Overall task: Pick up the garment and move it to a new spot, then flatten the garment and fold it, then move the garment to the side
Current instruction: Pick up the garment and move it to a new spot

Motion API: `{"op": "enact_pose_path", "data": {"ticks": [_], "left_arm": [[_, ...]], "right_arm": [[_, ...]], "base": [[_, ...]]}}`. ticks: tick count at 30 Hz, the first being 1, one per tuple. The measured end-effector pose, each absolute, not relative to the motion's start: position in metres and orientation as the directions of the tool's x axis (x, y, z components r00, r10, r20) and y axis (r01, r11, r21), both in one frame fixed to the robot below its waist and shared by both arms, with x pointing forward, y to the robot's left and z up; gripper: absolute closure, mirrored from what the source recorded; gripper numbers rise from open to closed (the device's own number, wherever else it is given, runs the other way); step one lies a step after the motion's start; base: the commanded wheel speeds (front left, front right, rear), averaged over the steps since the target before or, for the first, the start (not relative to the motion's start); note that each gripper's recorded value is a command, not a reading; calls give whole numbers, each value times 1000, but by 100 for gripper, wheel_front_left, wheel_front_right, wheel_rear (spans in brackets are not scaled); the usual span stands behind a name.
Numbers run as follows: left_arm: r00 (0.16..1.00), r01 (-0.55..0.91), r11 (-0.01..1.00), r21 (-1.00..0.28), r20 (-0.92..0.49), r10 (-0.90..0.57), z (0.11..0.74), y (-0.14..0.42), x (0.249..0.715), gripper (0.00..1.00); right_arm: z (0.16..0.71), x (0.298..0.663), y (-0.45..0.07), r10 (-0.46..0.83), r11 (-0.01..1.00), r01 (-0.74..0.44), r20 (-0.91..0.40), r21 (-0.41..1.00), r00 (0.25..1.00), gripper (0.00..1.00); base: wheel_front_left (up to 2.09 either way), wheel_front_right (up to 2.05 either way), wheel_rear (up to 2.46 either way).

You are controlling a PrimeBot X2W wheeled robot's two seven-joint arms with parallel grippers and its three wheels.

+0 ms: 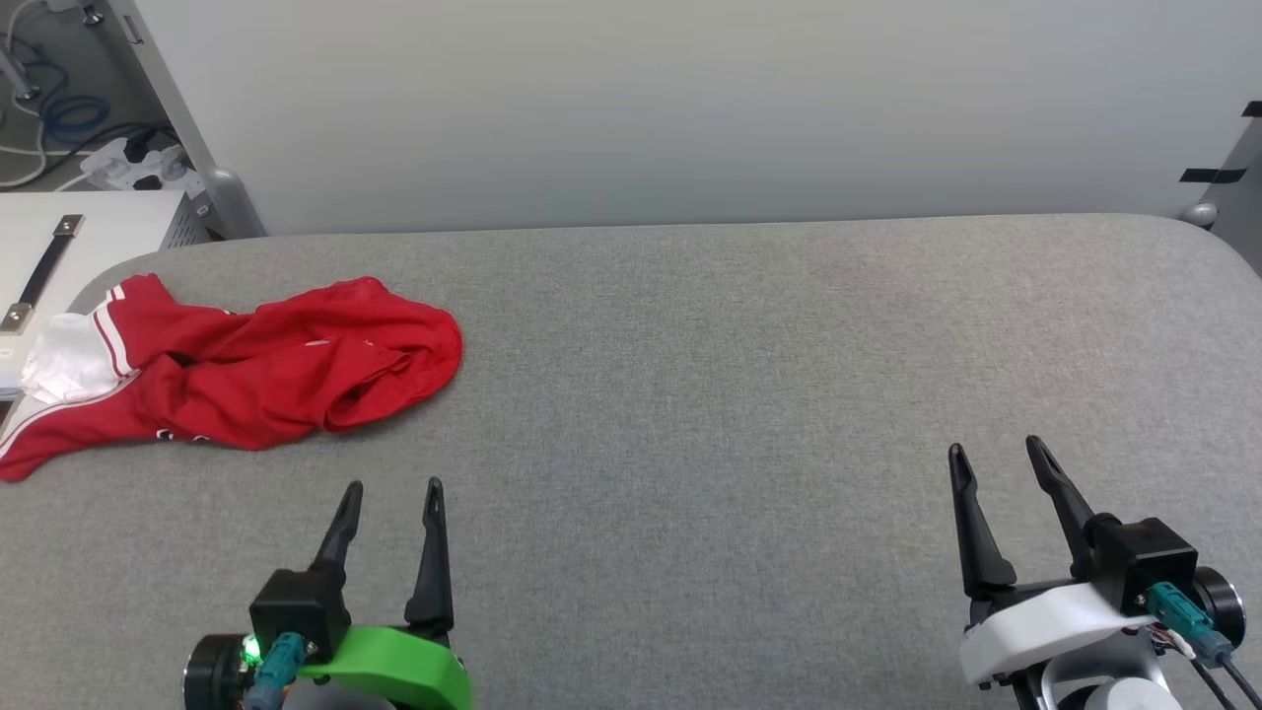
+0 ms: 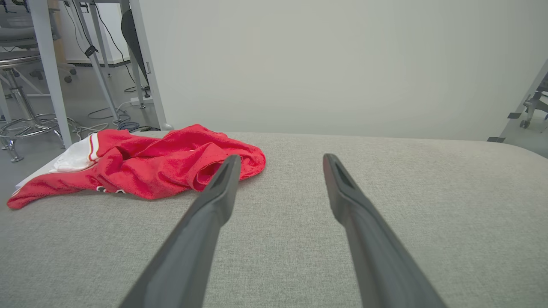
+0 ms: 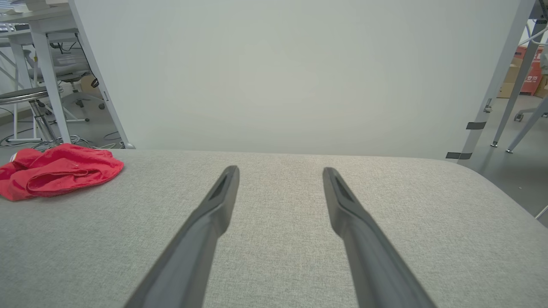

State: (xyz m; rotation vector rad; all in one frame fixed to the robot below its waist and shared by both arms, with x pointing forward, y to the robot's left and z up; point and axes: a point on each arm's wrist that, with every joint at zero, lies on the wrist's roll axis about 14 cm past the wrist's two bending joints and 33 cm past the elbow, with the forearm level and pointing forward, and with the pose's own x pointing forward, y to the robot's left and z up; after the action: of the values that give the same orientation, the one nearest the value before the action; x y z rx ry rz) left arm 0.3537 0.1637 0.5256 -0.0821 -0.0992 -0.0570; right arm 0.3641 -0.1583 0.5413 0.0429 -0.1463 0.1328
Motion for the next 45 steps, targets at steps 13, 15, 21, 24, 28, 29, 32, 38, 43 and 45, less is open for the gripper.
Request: {"op": "enact_pose_path", "data": {"ticks": [13, 15, 21, 24, 28, 29, 32, 38, 43, 45], "left_arm": [[997, 66, 993, -95, 51, -61, 504, 160, 347, 0], [997, 65, 993, -99, 53, -60, 505, 161, 347, 0], [997, 50, 993, -109, 58, -44, 504, 165, 345, 0], [998, 30, 993, -113, 60, -23, 503, 172, 341, 0], [998, -13, 993, -115, 60, 20, 502, 185, 333, 0], [997, -24, 993, -116, 64, 31, 502, 189, 331, 0], [995, -67, 991, -117, 62, 74, 501, 202, 321, 0], [982, -176, 977, -118, 53, 183, 496, 233, 294, 0], [963, -256, 959, -124, 54, 265, 495, 255, 272, 0], [955, -285, 950, -127, 51, 293, 494, 261, 262, 0]], "right_arm": [[534, 362, -161, 118, 990, -127, 143, 55, 983, 0], [535, 362, -161, 117, 990, -127, 148, 60, 982, 0], [536, 365, -153, 137, 986, -150, 160, 73, 977, 0], [535, 369, -146, 159, 981, -173, 161, 82, 974, 0], [534, 373, -124, 218, 968, -235, 163, 92, 962, 0], [534, 374, -120, 232, 964, -248, 162, 93, 959, 0], [534, 377, -103, 276, 950, -294, 167, 100, 947, 0], [533, 380, -58, 399, 902, -418, 166, 106, 902, 0], [531, 377, -26, 485, 857, -503, 156, 112, 861, 0], [531, 375, -13, 518, 837, -535, 155, 110, 841, 0]], "base": [[0, 0, 0], [0, 0, 0], [0, 0, 0], [0, 0, 0], [0, 0, 0], [0, 0, 0], [0, 0, 0], [0, 0, 0], [0, 0, 0], [0, 0, 0]]}}
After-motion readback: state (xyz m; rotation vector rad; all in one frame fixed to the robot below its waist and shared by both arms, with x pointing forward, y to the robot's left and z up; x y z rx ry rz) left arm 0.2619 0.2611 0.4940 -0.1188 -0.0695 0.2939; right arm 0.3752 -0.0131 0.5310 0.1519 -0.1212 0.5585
